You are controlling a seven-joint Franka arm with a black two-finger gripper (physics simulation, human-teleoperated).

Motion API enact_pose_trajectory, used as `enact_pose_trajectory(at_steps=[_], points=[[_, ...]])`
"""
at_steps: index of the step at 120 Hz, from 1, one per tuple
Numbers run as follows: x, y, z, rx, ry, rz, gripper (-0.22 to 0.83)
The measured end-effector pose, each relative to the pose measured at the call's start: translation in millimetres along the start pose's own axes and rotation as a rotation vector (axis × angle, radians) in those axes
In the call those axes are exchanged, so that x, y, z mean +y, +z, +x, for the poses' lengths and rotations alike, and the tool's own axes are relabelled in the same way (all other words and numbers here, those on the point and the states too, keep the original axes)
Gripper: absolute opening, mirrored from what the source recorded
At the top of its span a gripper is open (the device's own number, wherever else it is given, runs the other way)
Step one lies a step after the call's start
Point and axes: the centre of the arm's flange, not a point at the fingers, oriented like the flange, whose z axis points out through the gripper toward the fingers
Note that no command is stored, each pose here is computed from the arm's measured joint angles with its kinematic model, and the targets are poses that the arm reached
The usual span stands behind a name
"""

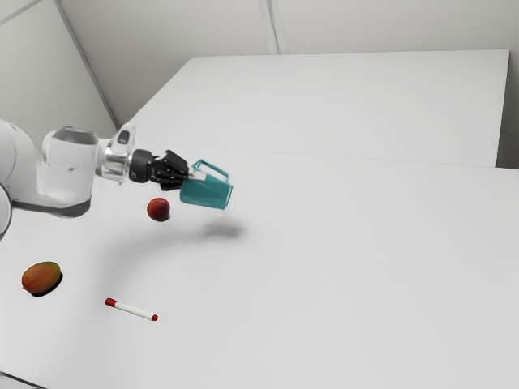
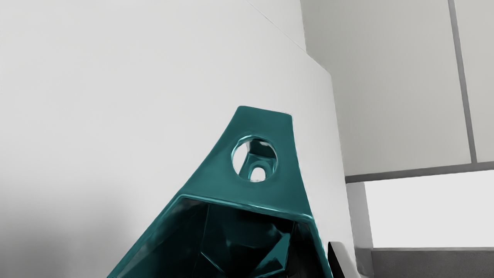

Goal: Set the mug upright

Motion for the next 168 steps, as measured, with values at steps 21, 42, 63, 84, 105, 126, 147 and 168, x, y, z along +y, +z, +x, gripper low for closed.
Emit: enact_pose_trajectory(at_steps=[21,42,63,84,105,126,147,168], points=[[36,0,41,-0.306,0.26,0.423,-0.12],[47,53,78,-0.504,0.415,0.757,-0.12],[21,81,79,-0.521,0.376,0.898,-0.14],[13,90,79,-0.476,0.312,0.961,-0.14],[4,93,73,-0.444,0.234,0.987,-0.15],[5,91,72,-0.41,0.172,1.001,0.17],[6,91,73,-0.381,0.124,1.01,0.42],[11,88,74,-0.353,0.089,1.016,0.53]])
